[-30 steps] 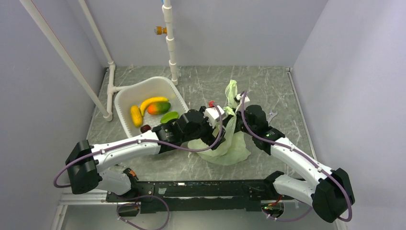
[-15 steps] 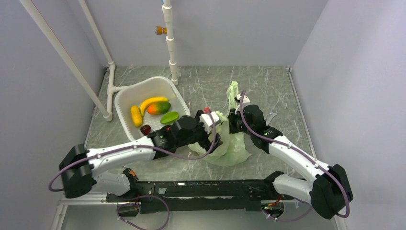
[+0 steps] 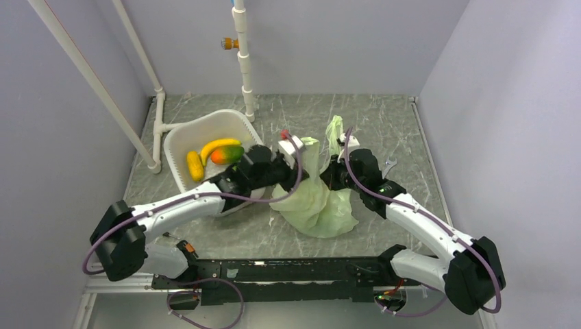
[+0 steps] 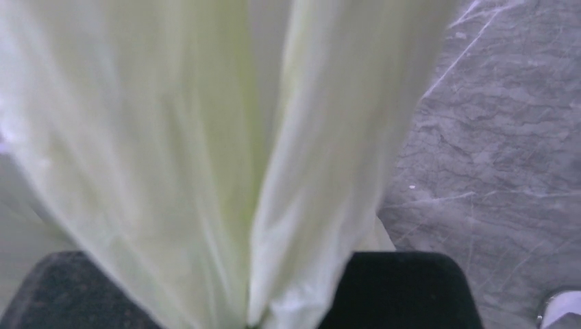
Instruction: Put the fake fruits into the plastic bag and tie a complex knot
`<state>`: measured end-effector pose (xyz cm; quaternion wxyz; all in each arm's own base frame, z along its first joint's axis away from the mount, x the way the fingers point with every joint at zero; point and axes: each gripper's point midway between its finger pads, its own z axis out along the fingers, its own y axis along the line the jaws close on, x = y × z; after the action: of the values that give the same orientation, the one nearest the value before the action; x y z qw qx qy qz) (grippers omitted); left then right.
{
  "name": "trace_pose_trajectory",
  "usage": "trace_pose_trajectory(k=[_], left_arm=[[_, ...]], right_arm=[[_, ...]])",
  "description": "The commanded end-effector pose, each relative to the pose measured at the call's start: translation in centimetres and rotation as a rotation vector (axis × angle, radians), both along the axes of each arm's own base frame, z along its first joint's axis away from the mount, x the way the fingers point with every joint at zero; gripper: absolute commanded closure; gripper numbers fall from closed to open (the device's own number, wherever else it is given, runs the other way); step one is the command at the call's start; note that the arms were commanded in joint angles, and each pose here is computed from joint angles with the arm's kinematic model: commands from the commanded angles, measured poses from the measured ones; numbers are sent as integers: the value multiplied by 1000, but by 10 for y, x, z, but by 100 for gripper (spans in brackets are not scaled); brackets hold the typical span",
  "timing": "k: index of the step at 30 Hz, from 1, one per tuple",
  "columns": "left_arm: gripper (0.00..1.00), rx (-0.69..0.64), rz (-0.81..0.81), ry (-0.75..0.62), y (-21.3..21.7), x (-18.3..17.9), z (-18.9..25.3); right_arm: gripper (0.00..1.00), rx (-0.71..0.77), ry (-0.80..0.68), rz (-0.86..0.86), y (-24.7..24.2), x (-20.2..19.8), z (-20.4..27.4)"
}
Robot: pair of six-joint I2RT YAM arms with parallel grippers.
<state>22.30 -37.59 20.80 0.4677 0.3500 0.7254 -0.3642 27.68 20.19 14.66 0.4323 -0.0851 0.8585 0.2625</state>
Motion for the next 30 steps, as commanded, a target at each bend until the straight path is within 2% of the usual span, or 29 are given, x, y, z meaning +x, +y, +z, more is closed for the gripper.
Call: trace_pose_trajectory(k=[1,3,6,8,11,14,15,17,18,19,24,26,30], left_arm=[[100,-236,-117,-105,21,14,93],[100,-266,-147,-158,31,15,111],[100,-255,-252,-177,33,1,105],[100,-237,-357,-201,30,-13,88],[100,-180,-384,-209,29,-12,51],[100,-130,-366,-251,29,-1,31],[93,-129,-328,-239,29,5,33],[40,-127,-235,-168,33,14,39],[10,-130,-198,-146,37,15,44],[2,-133,-171,-127,41,14,45],[1,-156,-143,-33,48,-20,55],[1,-118,-82,22,42,-26,48],[1,8,102,119,24,-12,29]], right_arm=[[100,-109,-103,101,-16,-5,20],[100,-215,-157,177,-24,-8,16],[100,-344,-212,262,-32,-5,8],[100,-425,-241,317,-35,-1,0],[100,-533,-278,339,-43,11,-20],[100,-517,-230,347,-38,13,-30],[100,-486,-206,330,-35,12,-29],[100,-434,-169,288,-31,10,-26],[100,-409,-161,262,-30,11,-22],[100,-381,-148,235,-29,11,-20],[100,-292,-121,166,-24,12,-2],[100,-253,-125,134,-22,14,9],[100,-211,-109,95,-18,15,20]])
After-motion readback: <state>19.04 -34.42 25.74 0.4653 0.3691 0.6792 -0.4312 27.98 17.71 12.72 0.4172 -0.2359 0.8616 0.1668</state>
